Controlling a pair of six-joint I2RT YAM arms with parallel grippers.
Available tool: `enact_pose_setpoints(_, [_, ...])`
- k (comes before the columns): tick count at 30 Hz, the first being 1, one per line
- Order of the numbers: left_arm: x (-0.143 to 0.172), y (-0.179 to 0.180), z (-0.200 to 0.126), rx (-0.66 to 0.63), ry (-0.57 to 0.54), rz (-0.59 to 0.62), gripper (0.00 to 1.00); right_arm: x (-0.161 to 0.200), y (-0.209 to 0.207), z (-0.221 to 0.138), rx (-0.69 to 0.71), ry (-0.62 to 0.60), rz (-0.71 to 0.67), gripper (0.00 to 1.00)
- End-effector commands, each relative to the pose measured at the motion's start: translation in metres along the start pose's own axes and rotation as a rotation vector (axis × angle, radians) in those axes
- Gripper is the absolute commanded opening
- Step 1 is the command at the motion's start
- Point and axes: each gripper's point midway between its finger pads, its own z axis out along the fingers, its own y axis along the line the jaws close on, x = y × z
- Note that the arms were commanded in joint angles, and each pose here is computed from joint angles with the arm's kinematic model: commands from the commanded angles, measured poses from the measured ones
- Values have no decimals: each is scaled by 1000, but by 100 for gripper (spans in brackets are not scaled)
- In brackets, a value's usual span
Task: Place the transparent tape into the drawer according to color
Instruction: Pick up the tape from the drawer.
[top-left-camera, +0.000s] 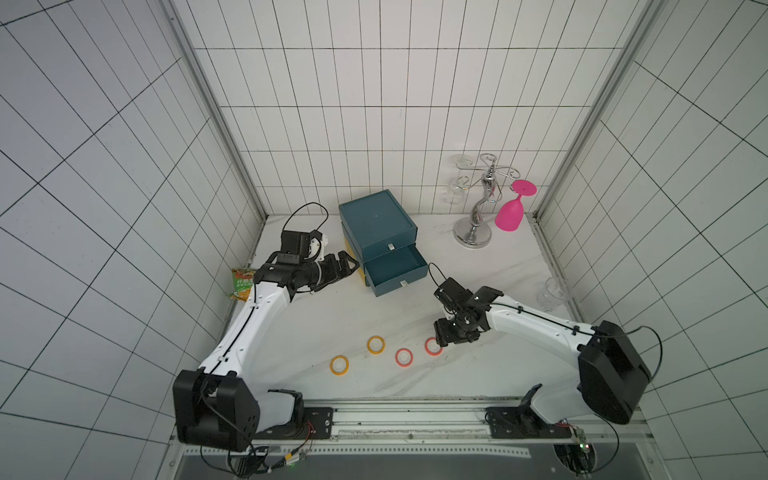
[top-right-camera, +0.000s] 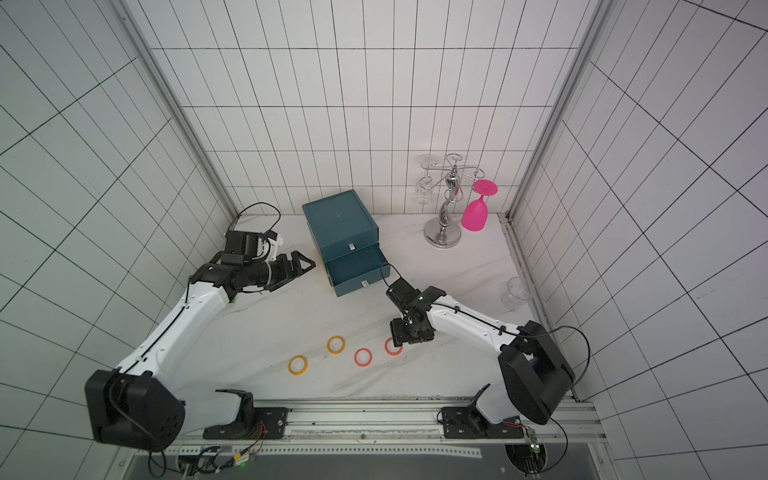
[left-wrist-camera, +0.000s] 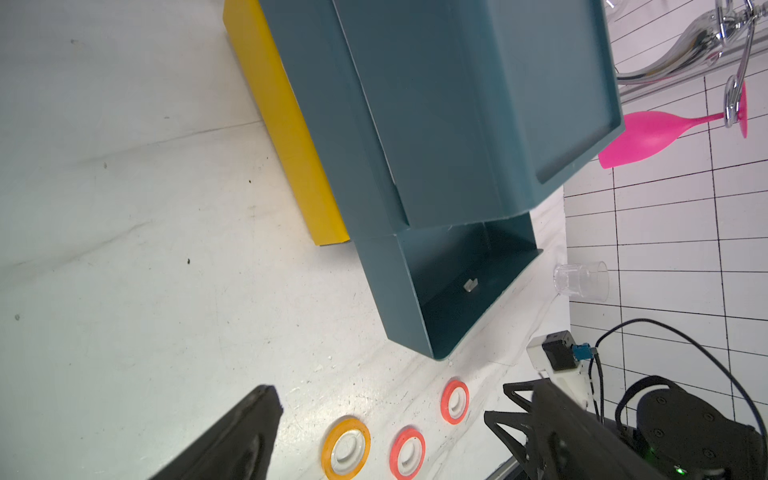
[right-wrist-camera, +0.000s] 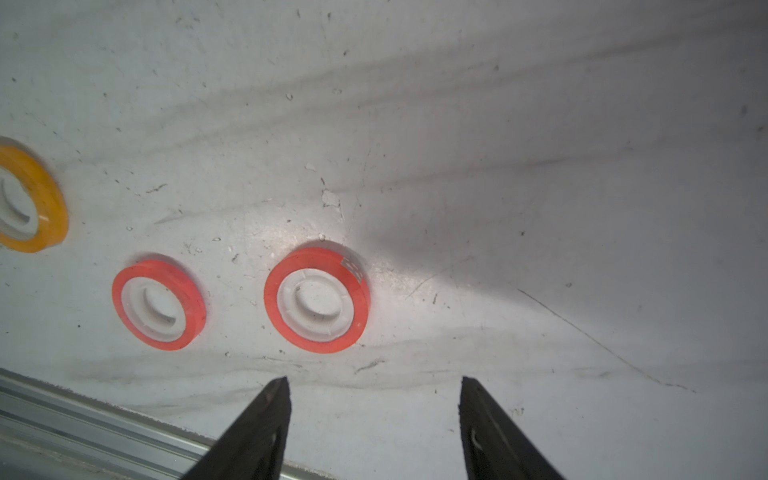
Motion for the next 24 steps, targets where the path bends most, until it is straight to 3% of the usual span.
enact_pose_setpoints(1, [9, 1, -4, 8, 8, -3, 98, -8, 1, -2, 55, -9, -37, 64])
enact_pose_setpoints(24, [24, 10, -6, -21, 52, 3, 98, -17, 15, 37, 104, -1, -56, 44])
